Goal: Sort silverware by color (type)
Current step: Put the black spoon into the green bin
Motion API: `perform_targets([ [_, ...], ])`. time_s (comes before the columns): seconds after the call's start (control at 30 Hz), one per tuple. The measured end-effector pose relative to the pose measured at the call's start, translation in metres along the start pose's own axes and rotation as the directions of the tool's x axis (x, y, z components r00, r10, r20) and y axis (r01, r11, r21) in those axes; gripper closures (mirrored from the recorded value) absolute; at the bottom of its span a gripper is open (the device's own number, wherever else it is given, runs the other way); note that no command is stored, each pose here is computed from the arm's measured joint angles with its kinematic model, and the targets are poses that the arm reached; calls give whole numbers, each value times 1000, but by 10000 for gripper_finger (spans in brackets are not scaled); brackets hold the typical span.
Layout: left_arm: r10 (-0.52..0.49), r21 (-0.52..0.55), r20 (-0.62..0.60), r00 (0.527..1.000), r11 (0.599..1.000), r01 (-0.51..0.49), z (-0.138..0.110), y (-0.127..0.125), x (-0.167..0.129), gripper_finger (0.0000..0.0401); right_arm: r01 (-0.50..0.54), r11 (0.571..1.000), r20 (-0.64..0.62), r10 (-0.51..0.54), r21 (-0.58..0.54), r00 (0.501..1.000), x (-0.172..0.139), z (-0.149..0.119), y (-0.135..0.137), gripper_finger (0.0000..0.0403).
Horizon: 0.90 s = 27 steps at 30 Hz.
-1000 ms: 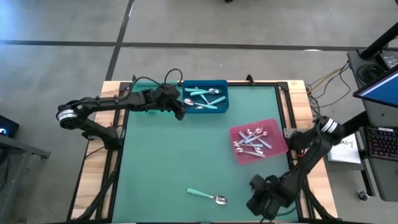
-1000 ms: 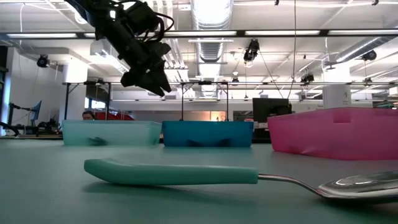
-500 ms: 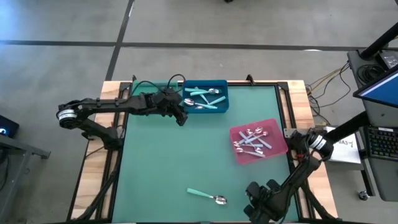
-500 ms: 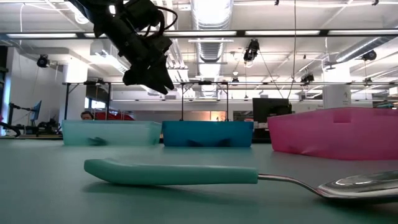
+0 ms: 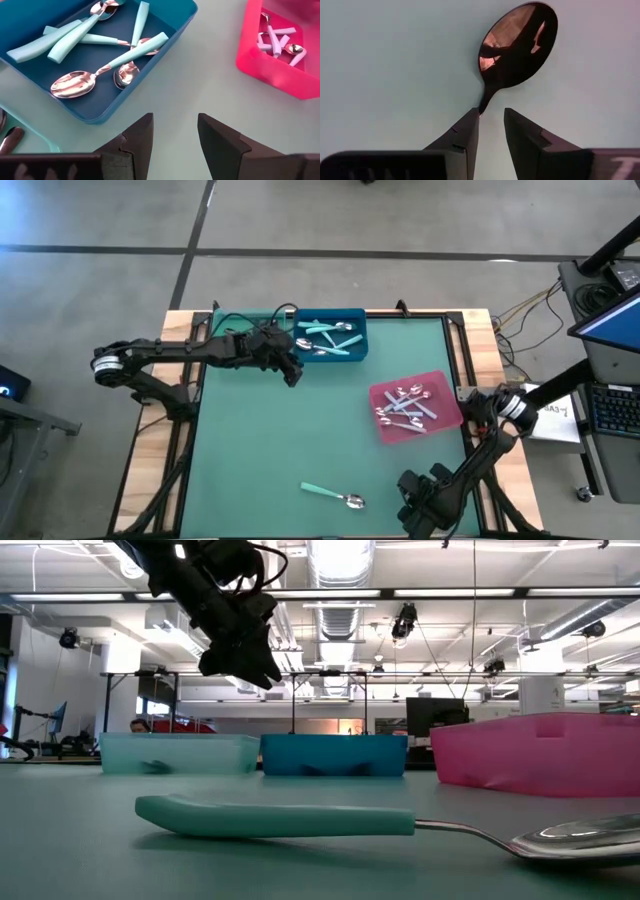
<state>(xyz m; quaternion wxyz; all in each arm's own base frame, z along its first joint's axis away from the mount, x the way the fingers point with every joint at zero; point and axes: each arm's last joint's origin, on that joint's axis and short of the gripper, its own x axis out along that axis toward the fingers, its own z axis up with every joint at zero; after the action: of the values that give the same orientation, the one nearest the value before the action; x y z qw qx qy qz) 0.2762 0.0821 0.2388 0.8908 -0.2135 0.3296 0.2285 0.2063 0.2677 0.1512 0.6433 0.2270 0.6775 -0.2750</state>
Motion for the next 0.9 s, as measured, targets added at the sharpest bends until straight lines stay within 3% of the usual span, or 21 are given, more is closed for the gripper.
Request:
perform_targets([
  [0.4, 1, 1, -1, 1000, 1000, -1, 0, 0, 0, 262, -74, 997, 0, 74, 8, 997, -13, -1, -2, 321],
  [0.67, -5, 4, -1, 1000, 1000, 5, -1, -2, 0, 262, -47, 999, 0, 47, 22, 999, -3, 0, -9, 317],
  [0.9, -9, 10, -6, 1000, 1000, 9, -2, -4, -1, 262, -161, 986, -11, 161, 32, 987, 12, 0, -5, 321],
])
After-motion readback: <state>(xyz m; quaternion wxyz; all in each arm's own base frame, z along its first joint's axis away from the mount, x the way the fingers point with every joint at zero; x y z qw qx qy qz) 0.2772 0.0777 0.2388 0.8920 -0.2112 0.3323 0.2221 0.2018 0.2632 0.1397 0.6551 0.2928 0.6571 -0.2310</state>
